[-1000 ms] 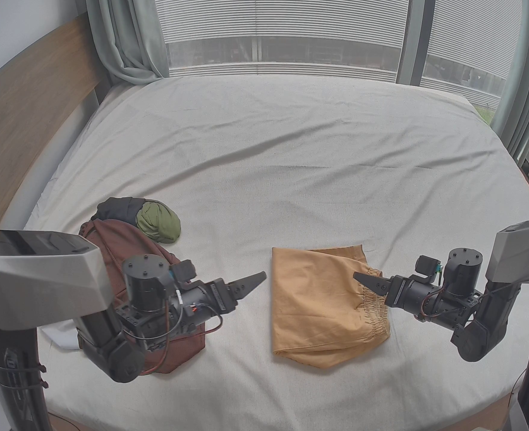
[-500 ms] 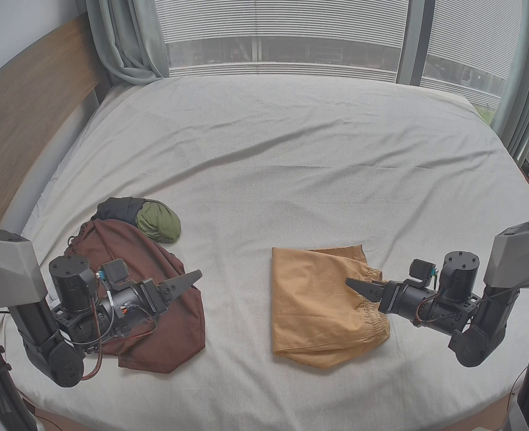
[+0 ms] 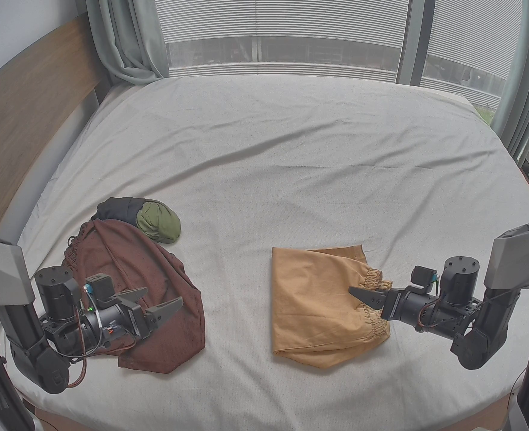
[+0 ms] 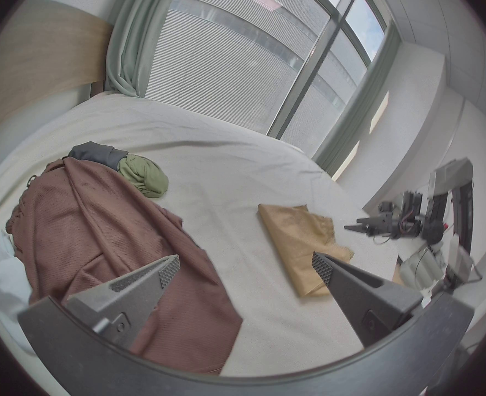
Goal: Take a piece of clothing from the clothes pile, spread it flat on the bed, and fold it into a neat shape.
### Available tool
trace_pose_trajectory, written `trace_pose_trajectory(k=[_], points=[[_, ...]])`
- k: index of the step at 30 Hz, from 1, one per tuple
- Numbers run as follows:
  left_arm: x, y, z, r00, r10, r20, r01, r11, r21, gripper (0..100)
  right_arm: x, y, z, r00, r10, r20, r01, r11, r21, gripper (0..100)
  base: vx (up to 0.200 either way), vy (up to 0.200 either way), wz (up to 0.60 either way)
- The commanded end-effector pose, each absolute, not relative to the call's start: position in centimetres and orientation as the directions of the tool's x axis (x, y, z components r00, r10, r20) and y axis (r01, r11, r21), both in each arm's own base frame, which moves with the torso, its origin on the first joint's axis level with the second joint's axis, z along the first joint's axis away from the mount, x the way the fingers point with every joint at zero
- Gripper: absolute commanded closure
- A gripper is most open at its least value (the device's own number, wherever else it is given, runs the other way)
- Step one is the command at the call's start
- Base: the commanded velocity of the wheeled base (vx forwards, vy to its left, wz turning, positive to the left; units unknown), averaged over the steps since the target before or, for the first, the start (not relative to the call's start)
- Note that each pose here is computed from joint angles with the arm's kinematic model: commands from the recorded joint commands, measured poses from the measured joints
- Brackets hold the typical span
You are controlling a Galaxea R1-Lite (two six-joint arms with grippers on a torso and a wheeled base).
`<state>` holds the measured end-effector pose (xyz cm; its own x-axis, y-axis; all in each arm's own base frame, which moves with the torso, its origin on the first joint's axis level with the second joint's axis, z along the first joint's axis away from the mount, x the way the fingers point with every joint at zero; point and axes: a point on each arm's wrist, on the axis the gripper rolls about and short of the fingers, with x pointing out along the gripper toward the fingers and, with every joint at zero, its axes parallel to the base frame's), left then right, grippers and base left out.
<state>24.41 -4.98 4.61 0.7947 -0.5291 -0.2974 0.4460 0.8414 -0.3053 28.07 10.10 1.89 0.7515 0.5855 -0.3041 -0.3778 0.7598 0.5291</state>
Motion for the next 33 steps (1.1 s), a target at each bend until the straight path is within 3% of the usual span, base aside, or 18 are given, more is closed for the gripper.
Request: trace_pose_trajectory(k=[1, 5, 16, 33], points=[[24.0, -3.8, 2.9, 0.781, -0.501, -0.373, 0.43, 0.865, -0.26, 0, 28.1, 9.3, 0.3, 0.747, 0.559, -0.36, -0.341, 0.787, 0.514, 0, 0.0, 0.0, 0.0], [23.8, -3.1, 2.8, 0.784, -0.491, -0.381, 0.452, 0.871, -0.192, 0, 27.9, 8.7, -1.6, 0.731, 0.538, -0.42, -0.309, 0.81, 0.499, 0, 0.0, 0.0, 0.0], [23.5, -3.3, 2.7, 0.776, -0.498, -0.387, 0.459, 0.867, -0.194, 0, 28.8, 6.1, -4.9, 0.74, 0.452, -0.498, -0.247, 0.871, 0.424, 0, 0.0, 0.0, 0.0], [23.2, -3.8, 2.3, 0.753, -0.517, -0.407, 0.476, 0.855, -0.205, 0, 28.3, 8.1, -7.0, 0.669, 0.507, -0.543, -0.252, 0.842, 0.477, 0, 0.0, 0.0, 0.0]])
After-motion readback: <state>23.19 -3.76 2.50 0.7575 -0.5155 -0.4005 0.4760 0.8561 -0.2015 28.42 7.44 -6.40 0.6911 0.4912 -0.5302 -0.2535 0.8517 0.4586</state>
